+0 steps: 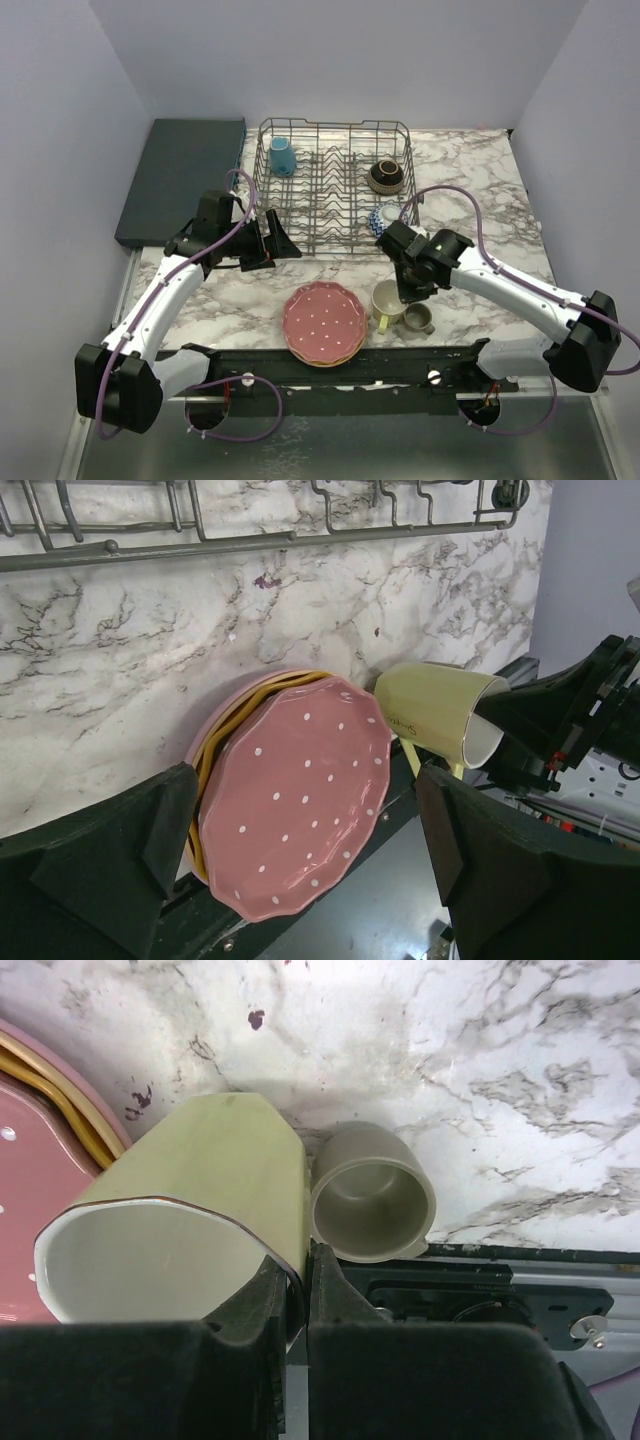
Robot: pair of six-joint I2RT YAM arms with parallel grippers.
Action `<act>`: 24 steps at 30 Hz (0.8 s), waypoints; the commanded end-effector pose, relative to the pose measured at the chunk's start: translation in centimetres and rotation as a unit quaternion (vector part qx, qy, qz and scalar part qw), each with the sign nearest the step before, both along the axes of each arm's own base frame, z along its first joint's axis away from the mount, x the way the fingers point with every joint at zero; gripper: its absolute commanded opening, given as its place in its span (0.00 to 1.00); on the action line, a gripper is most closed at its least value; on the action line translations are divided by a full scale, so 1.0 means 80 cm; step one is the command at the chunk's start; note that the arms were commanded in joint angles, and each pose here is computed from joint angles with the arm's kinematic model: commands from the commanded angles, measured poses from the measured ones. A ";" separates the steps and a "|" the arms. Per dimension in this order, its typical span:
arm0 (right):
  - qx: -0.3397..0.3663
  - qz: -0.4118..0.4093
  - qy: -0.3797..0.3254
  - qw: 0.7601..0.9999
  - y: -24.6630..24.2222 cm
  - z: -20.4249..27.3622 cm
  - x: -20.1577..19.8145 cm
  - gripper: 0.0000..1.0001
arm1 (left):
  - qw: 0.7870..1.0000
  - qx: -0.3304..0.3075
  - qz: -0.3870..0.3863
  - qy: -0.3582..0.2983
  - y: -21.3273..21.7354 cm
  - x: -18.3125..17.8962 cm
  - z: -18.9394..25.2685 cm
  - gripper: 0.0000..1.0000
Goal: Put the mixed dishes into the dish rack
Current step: Pick up the cup at the center of the board.
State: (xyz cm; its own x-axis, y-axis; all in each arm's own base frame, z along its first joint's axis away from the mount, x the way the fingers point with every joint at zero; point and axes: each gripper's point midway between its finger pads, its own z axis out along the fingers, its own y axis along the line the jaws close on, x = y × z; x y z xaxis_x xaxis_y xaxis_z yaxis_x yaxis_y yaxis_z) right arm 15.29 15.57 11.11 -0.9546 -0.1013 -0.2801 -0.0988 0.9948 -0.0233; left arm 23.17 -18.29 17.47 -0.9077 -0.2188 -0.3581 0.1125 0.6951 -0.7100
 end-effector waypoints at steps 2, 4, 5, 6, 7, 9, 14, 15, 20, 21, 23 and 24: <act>0.004 -0.012 -0.061 0.998 -0.004 0.041 0.020 0.00 | 0.999 -0.037 -0.015 -0.015 -0.011 -0.008 0.038 0.99; 0.005 -0.014 -0.073 0.997 -0.005 0.048 0.025 0.00 | 0.999 -0.045 -0.016 -0.020 -0.013 -0.010 0.047 0.99; 0.007 -0.015 -0.079 0.997 -0.004 0.052 0.027 0.00 | 0.998 -0.050 -0.016 -0.021 -0.014 -0.010 0.052 0.99; 0.008 -0.015 -0.085 0.996 -0.004 0.055 0.030 0.00 | 0.998 -0.054 -0.016 -0.024 -0.015 -0.011 0.057 0.99; 0.011 -0.015 -0.092 0.996 -0.003 0.059 0.032 0.00 | 0.998 -0.057 -0.015 -0.026 -0.015 -0.012 0.061 0.99; 0.016 -0.018 -0.105 0.994 -0.001 0.069 0.038 0.00 | 0.997 -0.065 -0.013 -0.027 -0.016 -0.014 0.069 0.99; 0.053 -0.020 -0.163 0.985 0.009 0.111 0.059 0.00 | 0.995 -0.093 -0.006 -0.026 -0.020 -0.020 0.090 0.99; 0.062 -0.020 -0.175 0.983 0.011 0.119 0.062 0.00 | 0.995 -0.098 -0.003 -0.027 -0.021 -0.021 0.095 0.99; 0.115 -0.027 -0.237 0.964 0.023 0.162 0.080 0.00 | 0.990 -0.136 0.005 -0.026 -0.027 -0.022 0.121 0.99; 0.126 -0.026 -0.247 0.960 0.026 0.170 0.083 0.00 | 0.989 -0.144 0.006 -0.026 -0.028 -0.022 0.127 0.99; 0.154 -0.026 -0.272 0.949 0.032 0.187 0.088 0.00 | 0.987 -0.160 0.006 -0.027 -0.032 -0.022 0.137 0.99; 0.164 -0.024 -0.282 0.945 0.035 0.192 0.091 0.00 | 0.985 -0.169 0.004 -0.025 -0.033 -0.023 0.143 0.99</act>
State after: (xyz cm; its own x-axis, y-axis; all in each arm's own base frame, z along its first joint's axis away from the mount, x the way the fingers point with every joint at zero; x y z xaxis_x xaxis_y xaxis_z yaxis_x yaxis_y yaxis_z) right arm 20.17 16.63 21.67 -0.7795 0.0079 -0.6264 -0.0893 0.9883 0.1236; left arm 21.62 -19.93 24.76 -0.8931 -0.3249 -0.3111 0.1030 0.5255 -0.8445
